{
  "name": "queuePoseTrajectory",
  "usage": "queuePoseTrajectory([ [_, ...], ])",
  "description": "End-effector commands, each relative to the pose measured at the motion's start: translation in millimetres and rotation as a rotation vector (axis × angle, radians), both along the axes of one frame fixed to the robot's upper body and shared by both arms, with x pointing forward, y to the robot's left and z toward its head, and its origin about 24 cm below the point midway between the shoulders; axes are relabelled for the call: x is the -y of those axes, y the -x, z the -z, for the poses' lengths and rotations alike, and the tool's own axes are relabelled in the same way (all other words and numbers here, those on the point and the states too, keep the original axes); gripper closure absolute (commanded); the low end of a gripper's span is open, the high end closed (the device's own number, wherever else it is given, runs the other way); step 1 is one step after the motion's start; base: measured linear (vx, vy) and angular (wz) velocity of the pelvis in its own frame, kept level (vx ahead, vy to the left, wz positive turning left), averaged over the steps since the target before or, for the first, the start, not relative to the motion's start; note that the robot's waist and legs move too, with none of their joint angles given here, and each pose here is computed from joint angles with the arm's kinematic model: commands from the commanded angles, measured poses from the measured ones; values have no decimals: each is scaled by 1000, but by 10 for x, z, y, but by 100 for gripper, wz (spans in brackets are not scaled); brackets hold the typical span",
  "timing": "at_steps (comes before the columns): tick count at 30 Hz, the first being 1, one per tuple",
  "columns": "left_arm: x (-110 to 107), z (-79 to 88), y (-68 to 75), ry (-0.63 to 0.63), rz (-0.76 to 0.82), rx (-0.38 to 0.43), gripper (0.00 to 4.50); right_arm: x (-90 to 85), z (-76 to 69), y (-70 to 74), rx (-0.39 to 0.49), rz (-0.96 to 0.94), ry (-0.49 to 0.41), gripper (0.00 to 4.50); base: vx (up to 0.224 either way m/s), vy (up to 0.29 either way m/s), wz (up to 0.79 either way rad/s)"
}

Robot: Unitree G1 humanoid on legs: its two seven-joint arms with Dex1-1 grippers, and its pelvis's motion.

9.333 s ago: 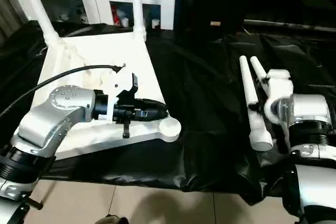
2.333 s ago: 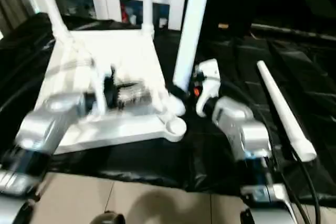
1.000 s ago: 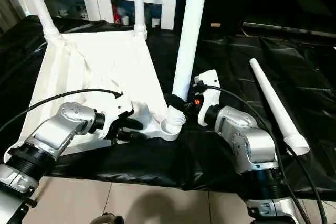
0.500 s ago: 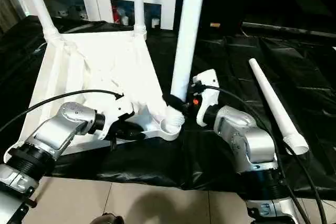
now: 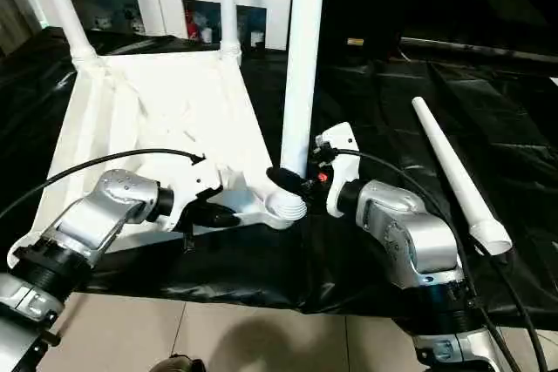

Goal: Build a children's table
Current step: Insert table leg to table base

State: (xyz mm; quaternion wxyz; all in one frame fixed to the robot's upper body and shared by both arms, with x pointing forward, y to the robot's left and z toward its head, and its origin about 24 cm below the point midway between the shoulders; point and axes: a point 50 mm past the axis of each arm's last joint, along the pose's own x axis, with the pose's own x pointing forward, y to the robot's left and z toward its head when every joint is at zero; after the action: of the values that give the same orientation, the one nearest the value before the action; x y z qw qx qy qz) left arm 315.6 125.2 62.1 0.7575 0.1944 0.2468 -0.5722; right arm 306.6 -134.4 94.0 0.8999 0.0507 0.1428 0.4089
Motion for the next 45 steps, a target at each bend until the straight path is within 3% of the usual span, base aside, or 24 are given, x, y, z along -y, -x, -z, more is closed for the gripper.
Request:
queuePoseTrajectory([
  [1, -12, -16, 11, 23, 8, -2, 450, -8, 6, -31, 12, 6, 18, 259, 0, 0, 0],
  [23, -71, -19, -12, 10, 0, -4, 450, -102, 156, -165, -12, 8, 14, 260, 0, 0, 0],
  [35, -131, -29, -73, -2, -50, 7, 450, 72, 500, 37, -64, 111, -96, 261, 0, 0, 0],
  [45, -158, -61, -135, -15, -70, 21, 450, 75, 643, 149, -29, 171, -126, 261, 0, 0, 0],
])
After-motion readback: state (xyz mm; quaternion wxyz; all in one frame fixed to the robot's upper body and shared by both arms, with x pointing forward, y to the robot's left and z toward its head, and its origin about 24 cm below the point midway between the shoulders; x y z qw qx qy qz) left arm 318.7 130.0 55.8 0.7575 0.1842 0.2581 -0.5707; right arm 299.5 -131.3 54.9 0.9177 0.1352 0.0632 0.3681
